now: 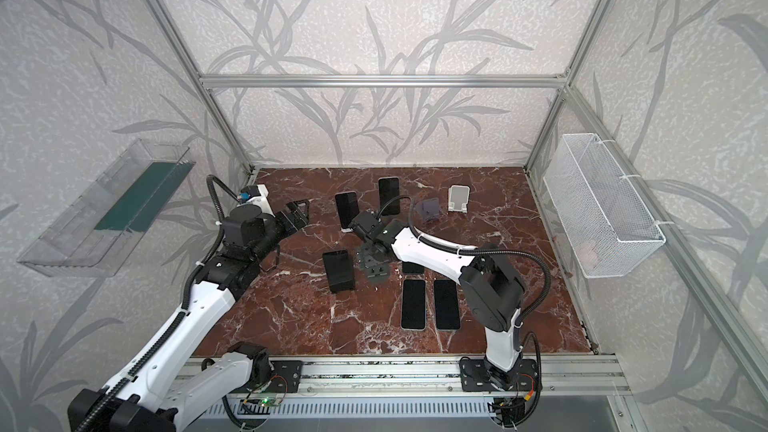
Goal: Remove the phone from the phone stand
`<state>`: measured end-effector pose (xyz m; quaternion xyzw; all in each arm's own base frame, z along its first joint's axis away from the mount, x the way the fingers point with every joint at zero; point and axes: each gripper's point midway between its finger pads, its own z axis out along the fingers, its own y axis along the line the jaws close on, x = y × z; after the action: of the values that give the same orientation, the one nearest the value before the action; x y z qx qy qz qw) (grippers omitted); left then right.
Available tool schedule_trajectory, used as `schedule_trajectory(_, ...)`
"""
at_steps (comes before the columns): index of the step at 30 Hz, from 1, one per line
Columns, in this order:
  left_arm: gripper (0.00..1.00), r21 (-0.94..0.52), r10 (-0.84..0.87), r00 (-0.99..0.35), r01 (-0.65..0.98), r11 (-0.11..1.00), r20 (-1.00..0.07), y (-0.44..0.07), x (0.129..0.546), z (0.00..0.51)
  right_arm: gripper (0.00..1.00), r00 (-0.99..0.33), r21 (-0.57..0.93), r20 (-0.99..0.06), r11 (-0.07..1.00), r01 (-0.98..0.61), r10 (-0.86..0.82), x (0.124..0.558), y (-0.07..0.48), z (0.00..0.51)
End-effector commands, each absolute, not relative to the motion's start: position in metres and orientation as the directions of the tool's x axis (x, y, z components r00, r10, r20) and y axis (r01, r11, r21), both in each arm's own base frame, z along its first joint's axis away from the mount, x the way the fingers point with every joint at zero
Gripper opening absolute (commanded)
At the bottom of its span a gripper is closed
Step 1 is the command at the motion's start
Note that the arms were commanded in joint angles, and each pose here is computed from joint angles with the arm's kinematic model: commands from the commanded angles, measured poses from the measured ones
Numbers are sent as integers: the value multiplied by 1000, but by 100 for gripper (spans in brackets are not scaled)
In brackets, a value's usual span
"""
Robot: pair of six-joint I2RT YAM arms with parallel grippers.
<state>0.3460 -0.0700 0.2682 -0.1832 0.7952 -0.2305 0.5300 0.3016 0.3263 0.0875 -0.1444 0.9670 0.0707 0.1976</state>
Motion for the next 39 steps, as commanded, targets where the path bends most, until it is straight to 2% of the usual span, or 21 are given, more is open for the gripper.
schedule_trajectory(1,91,-567,-543,-356,-43,823,-761,-68,346,271,85,-880,86,-405,948,-305,-247,302,331,90)
schedule_trajectory(5,91,-566,-542,-357,-43,823,-761,-68,346,271,66,-889,85,-383,948,-305,-252,299,331,81)
schedule_trajectory(8,91,-565,-541,-357,-43,824,-761,-68,346,271,60,-867,85,-421,940,-330,-267,300,329,95)
schedule_trajectory(19,91,-591,-557,-358,-18,807,-749,-73,344,276,59,-738,-30,-621,949,-314,-264,325,272,179)
schedule_trajectory(23,91,-595,-559,-365,-18,804,-744,-74,345,274,59,-740,-42,-650,980,-193,-173,352,213,189)
schedule_trajectory(25,91,-598,-560,-373,-19,802,-739,-75,346,272,59,-741,3,-667,995,-103,-75,370,175,191)
schedule_trajectory(27,91,-599,-558,-380,-12,800,-738,-77,346,272,59,-743,31,-670,999,-16,9,387,142,185)
schedule_trajectory(30,91,-597,-558,-378,-18,802,-739,-76,346,271,59,-756,90,-650,996,26,79,408,119,169)
schedule_trajectory(35,91,-581,-549,-374,-32,813,-748,-73,347,269,59,-788,116,-612,993,-8,66,433,112,147)
schedule_trajectory(39,91,-580,-547,-378,-32,814,-747,-73,347,268,58,-842,162,-531,987,6,92,432,113,121)
